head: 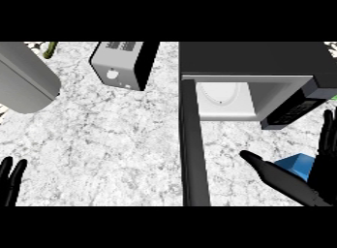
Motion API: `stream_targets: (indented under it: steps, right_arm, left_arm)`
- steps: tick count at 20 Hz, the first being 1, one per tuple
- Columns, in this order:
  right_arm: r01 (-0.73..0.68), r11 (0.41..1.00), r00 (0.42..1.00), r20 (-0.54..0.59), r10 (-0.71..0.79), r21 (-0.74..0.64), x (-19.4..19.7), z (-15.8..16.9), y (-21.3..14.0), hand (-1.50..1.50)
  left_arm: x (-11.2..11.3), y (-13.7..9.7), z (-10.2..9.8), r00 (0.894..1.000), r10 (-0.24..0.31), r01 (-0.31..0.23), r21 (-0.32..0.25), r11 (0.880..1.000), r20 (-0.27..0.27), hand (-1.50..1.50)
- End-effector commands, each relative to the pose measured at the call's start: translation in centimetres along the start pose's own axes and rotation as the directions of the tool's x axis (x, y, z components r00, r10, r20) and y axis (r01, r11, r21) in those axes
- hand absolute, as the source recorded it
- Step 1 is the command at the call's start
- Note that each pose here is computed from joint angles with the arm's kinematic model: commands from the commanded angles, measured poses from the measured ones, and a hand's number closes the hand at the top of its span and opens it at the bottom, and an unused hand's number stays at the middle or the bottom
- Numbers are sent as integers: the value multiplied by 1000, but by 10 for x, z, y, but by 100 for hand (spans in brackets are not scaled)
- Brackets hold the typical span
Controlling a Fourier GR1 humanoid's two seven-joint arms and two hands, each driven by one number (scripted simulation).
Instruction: Pick up the milk, place it into the microwave and close the microwave
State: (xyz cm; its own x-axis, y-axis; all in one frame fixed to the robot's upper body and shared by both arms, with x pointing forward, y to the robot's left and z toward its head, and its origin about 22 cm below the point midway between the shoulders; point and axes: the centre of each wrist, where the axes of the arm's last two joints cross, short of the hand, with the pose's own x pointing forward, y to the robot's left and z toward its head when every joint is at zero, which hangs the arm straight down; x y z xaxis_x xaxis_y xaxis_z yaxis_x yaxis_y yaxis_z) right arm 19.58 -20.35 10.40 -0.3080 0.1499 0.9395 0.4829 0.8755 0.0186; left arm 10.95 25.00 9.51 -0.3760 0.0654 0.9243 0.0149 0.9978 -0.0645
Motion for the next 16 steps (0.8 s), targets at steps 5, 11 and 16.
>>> stream_targets:
  steps: [5,11,16]
  right_arm:
    - [-47,994,997,-60,41,-95,-46,16,-41,-150]
    - [-52,991,995,-91,41,-126,-71,29,-57,-150]
    - [-98,988,990,-114,85,-122,-114,51,-85,-150]
  left_arm:
    - [-16,4,14,1000,-20,20,2,1000,-2,-150]
    - [-6,-19,18,1000,-3,3,3,1000,-3,-150]
    - [-2,20,23,1000,-22,22,-9,1000,-5,-150]
